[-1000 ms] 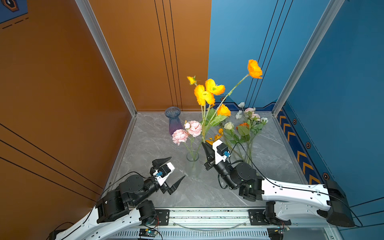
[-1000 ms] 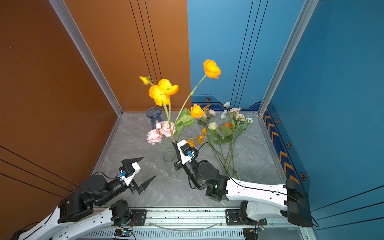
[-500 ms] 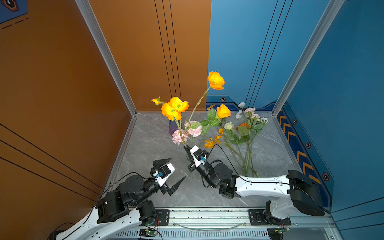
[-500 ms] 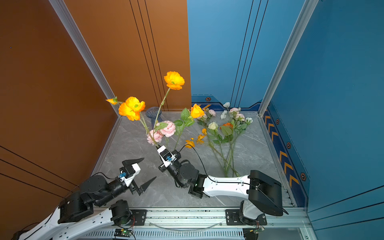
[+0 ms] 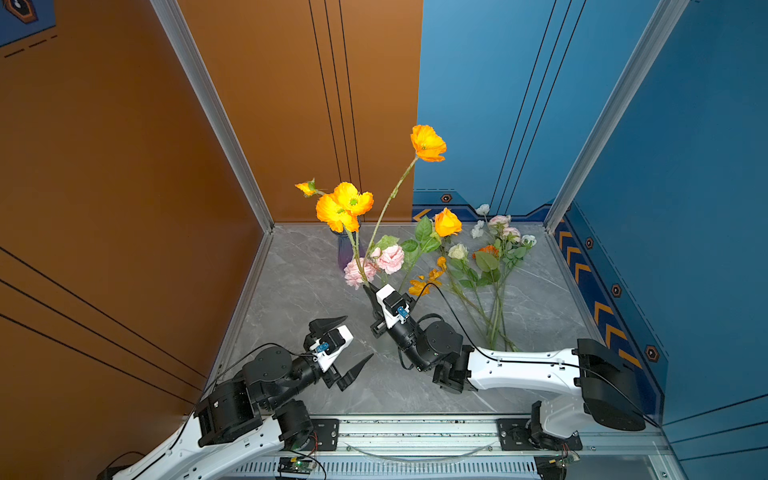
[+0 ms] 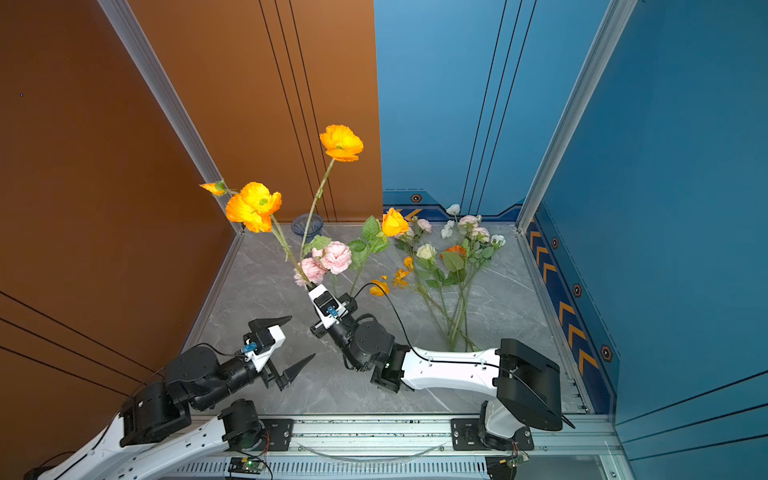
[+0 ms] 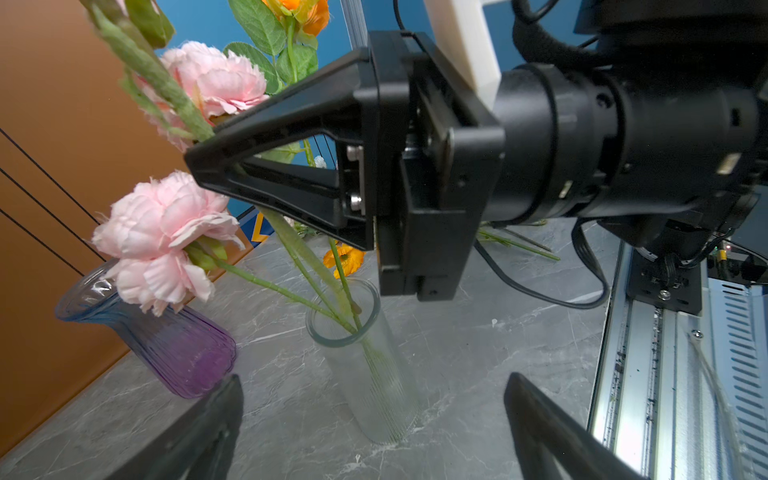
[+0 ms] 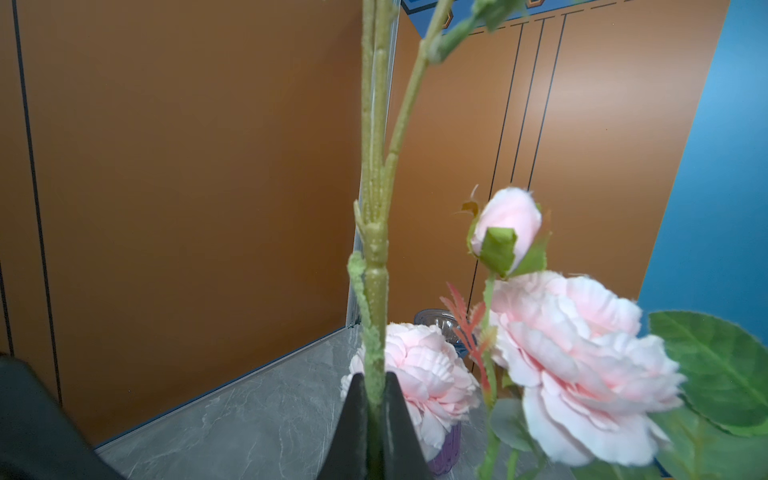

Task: Arrange the flowers into the vase
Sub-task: 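Lower the orange poppy stems into the clear glass vase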

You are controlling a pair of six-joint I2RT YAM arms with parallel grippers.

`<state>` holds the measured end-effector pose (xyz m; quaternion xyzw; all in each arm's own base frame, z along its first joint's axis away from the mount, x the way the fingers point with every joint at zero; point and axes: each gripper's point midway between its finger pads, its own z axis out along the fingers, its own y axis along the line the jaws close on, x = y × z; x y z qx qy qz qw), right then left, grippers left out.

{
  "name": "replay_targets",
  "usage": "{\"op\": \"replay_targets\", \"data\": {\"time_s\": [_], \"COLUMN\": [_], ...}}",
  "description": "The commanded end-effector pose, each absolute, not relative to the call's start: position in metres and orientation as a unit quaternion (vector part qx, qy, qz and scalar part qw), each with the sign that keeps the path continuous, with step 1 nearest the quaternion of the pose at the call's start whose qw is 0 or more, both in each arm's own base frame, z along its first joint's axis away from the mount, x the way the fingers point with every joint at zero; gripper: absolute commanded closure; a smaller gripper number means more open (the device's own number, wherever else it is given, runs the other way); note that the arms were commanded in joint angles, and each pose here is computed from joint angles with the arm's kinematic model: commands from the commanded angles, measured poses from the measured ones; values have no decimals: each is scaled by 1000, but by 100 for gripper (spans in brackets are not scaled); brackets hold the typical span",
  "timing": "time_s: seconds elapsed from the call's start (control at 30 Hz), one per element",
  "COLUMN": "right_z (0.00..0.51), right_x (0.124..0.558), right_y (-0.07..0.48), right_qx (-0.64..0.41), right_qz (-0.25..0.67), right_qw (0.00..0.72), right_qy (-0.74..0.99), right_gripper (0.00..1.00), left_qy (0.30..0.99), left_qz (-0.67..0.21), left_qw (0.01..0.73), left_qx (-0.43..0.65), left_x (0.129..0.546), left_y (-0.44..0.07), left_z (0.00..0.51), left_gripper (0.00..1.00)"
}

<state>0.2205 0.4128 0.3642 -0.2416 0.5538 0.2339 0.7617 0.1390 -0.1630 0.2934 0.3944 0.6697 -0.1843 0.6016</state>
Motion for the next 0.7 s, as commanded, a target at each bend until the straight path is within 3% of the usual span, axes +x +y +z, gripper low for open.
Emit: {"op": "replay_targets", "data": {"time_s": [0.0, 0.67], "right_z": [372, 289], "right_x": [226, 236], "right_y": [405, 403], "right_qx": [-232, -260], "right_qz": [212, 163], "right_qw": [775, 761], "right_qy": [548, 571], "right_gripper": [100, 100], "left_qy": [669, 673], "left_qz": [-205, -213], "left_qw": [596, 588], "left_qx": [395, 396], "left_x": [138, 141], "left_y": [-169, -175], "left_z": [293, 289], "left_gripper": [2, 2]}}
